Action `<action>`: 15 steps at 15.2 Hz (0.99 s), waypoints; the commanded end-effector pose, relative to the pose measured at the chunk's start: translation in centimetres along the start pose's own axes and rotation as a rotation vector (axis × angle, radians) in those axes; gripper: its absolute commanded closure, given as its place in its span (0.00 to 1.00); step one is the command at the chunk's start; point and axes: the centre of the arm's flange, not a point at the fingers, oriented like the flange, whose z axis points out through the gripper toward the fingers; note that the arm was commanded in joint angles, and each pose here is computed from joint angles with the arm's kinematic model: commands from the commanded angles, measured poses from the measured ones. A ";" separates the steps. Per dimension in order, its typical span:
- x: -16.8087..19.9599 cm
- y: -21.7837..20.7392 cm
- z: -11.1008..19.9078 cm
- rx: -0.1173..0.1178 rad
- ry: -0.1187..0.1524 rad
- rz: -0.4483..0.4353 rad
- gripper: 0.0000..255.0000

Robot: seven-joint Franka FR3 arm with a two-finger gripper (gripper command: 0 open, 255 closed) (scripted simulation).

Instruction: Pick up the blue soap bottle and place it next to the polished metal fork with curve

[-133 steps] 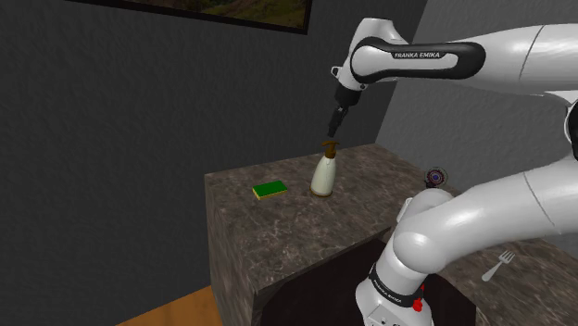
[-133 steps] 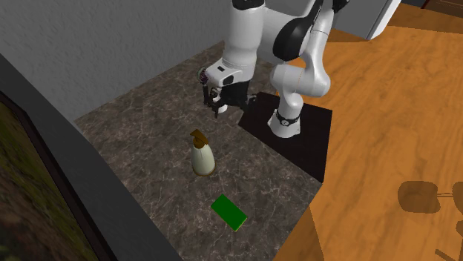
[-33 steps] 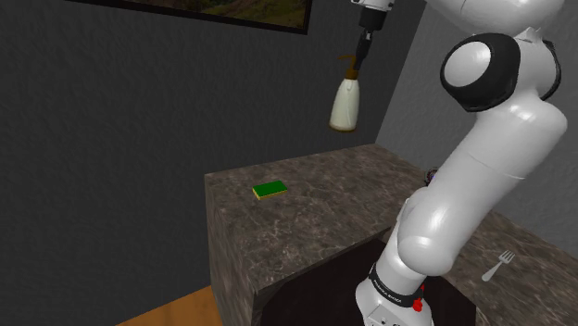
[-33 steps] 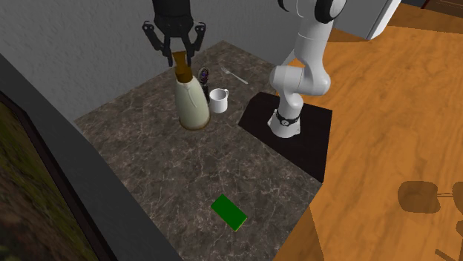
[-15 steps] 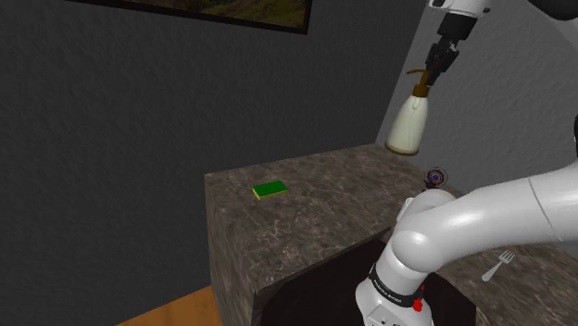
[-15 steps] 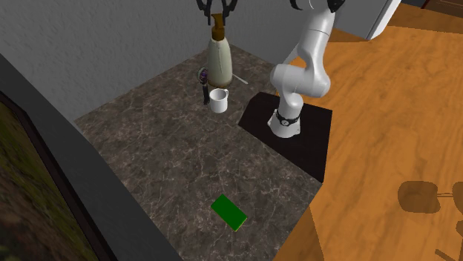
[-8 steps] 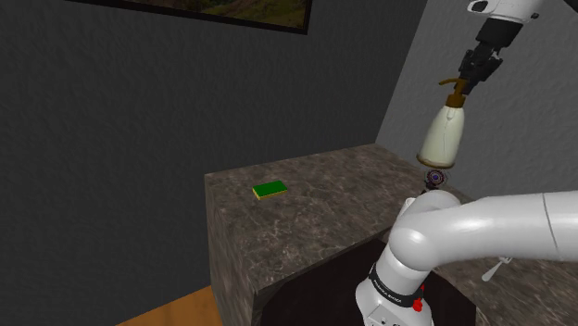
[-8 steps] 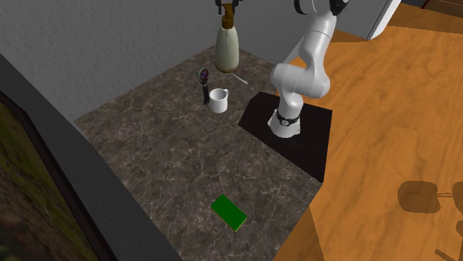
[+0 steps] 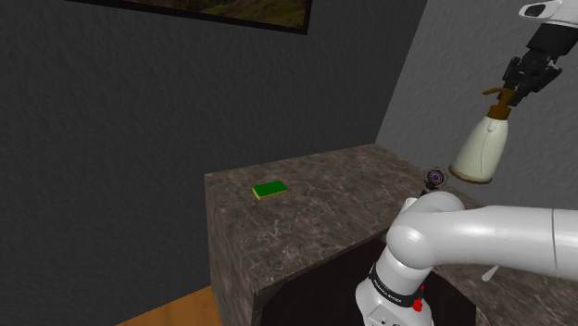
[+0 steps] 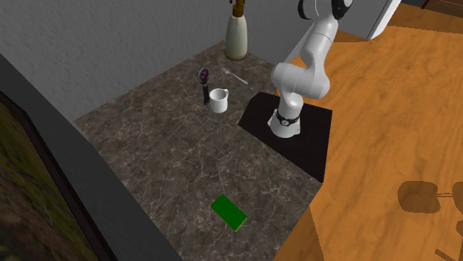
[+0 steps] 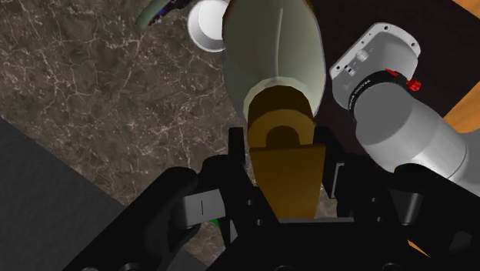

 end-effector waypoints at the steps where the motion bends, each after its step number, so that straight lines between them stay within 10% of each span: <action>1: -2.3 -1.2 -0.4 0.001 0.000 -0.001 1.00; 15: -18.8 -9.4 -2.0 0.001 0.000 -0.001 1.00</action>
